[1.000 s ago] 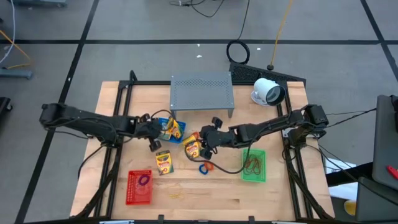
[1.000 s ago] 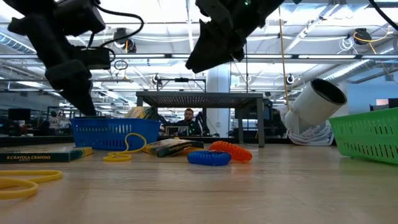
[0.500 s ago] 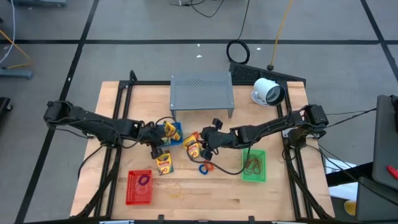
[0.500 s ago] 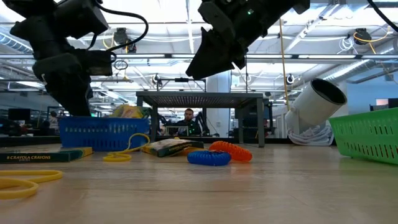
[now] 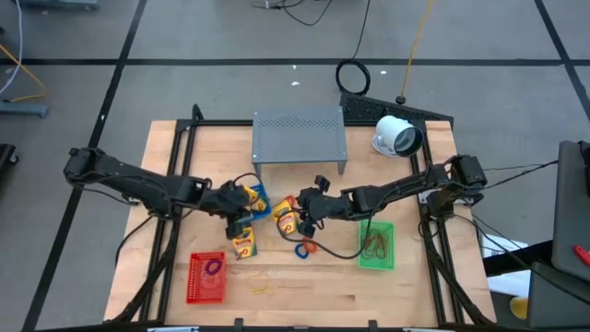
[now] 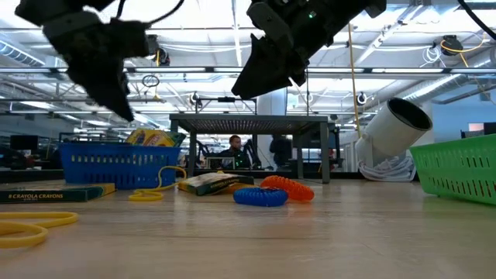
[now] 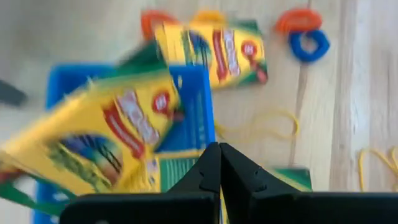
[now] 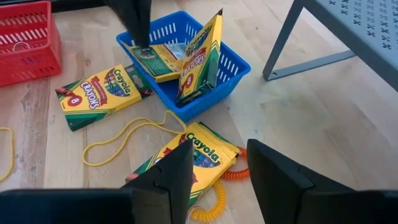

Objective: Pick & Place Office Desk Supplies
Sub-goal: Put the yellow crayon box into the blue bin

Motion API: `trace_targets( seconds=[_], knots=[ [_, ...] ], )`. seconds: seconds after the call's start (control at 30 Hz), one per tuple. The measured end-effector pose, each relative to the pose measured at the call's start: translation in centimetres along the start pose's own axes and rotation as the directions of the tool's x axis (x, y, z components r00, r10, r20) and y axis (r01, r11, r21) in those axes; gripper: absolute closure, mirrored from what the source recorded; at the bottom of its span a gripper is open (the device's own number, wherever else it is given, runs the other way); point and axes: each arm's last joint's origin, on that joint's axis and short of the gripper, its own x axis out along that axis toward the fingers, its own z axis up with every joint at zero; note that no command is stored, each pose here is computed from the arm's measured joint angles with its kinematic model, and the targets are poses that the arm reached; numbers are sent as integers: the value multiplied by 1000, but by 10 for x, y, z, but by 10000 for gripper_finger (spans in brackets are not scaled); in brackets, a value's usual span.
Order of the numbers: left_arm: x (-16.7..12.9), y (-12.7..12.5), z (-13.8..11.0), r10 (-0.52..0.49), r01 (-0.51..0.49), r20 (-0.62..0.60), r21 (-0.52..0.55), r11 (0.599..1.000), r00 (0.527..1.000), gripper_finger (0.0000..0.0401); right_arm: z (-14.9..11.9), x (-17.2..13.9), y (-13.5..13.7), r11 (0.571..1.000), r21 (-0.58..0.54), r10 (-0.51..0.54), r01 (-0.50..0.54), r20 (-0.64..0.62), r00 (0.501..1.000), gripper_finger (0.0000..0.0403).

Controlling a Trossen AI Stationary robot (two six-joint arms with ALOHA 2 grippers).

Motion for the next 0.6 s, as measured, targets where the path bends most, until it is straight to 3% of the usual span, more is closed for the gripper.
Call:
trace_targets(
  seconds=[0.13, 0.27, 0.47, 0.6],
  knots=[
    [-17, -7, 18, 11, -17, 101, 60, 998, 995, 369, 0, 2, -2, 994, 26, 108, -107, -38, 993, 264],
    [-32, -7, 26, 28, -42, 175, 79, 996, 984, 328, 3, 8, -18, 967, 166, 210, -192, -95, 973, 264],
    [-61, -3, 24, 41, -62, 264, 69, 996, 964, 286, 1, 16, -47, 929, 309, 272, -205, -193, 943, 264],
    [-80, -2, 16, 42, -71, 296, 88, 994, 954, 270, 4, 18, -57, 895, 376, 330, -240, -195, 924, 258]
  ],
)
